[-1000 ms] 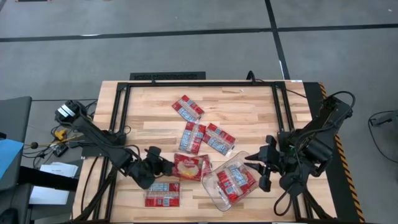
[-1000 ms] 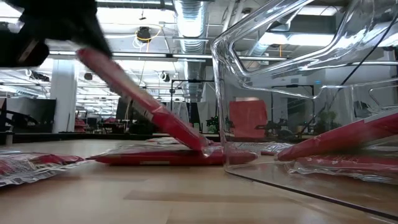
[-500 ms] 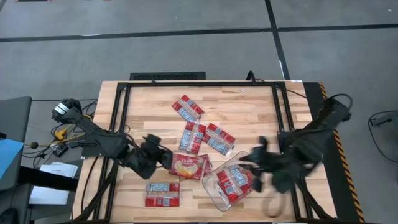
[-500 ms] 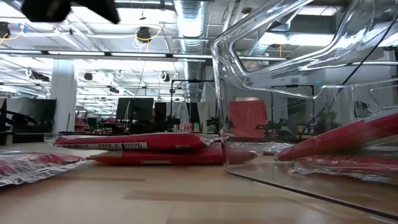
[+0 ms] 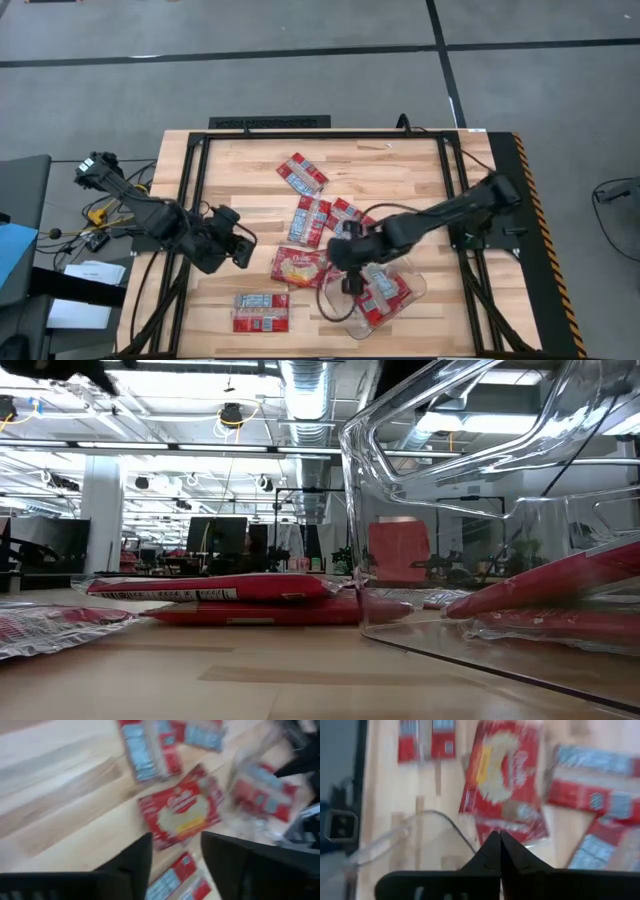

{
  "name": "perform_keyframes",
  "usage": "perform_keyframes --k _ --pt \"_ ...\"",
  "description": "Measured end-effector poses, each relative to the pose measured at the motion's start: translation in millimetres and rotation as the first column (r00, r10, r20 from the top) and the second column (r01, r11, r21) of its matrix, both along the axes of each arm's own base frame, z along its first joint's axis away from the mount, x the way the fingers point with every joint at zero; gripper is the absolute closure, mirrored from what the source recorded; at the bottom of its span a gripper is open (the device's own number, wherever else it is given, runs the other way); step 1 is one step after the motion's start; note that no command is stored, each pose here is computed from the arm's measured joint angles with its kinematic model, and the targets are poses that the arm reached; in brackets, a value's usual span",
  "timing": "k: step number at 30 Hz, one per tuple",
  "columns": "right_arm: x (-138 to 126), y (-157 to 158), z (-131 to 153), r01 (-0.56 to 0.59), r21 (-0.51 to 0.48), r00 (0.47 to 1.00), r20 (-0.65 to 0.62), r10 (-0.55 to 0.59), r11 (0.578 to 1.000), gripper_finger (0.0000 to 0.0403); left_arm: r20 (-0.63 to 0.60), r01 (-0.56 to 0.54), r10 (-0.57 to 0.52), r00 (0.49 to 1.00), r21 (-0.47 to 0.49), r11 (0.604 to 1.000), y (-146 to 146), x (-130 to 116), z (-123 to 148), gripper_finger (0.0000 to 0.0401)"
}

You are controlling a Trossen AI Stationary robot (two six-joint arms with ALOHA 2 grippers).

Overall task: Sort popcorn bags into baskets
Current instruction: Put the red popcorn bag into the transparent bin

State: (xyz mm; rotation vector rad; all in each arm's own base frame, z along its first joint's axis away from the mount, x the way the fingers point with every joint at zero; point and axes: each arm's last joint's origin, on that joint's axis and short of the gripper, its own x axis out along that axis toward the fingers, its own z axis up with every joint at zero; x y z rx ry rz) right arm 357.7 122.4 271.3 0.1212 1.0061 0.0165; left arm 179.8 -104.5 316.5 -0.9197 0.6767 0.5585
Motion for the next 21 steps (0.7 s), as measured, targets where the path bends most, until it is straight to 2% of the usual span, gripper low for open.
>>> perform_keyframes --k 4,8,11,14,18,21 --pt "22 -9 -32 -0.022 0.040 0.998 -0.058 0.024 0.999 0.0378 -0.091 -0.062 0.057 0.994 -0.043 0.997 1 -4 -27 0.0183" --pt "36 -12 -57 -0.048 0.072 0.994 -0.095 0.055 0.996 0.0374 -0.092 -0.104 0.095 0.991 -0.104 0.989 1 -5 -61 0.0147" --pt "40 -10 -68 -0.067 0.080 0.991 -0.115 0.076 0.995 0.0386 -0.066 -0.115 0.106 0.992 -0.146 0.983 1 -7 -91 0.0141" --pt "43 -13 -78 -0.064 0.086 0.987 -0.142 0.076 0.994 0.0394 -0.019 -0.163 0.162 0.987 -0.194 0.967 5 -8 -121 0.0141" --pt "45 -16 -81 -0.064 0.095 0.987 -0.143 0.077 0.993 0.0383 0.090 -0.171 0.207 0.974 -0.306 0.937 8 -7 -151 0.0141" --pt "47 -16 -86 -0.064 0.098 0.986 -0.147 0.079 0.993 0.0373 0.126 -0.178 0.237 0.963 -0.364 0.914 11 -9 -167 0.0141"
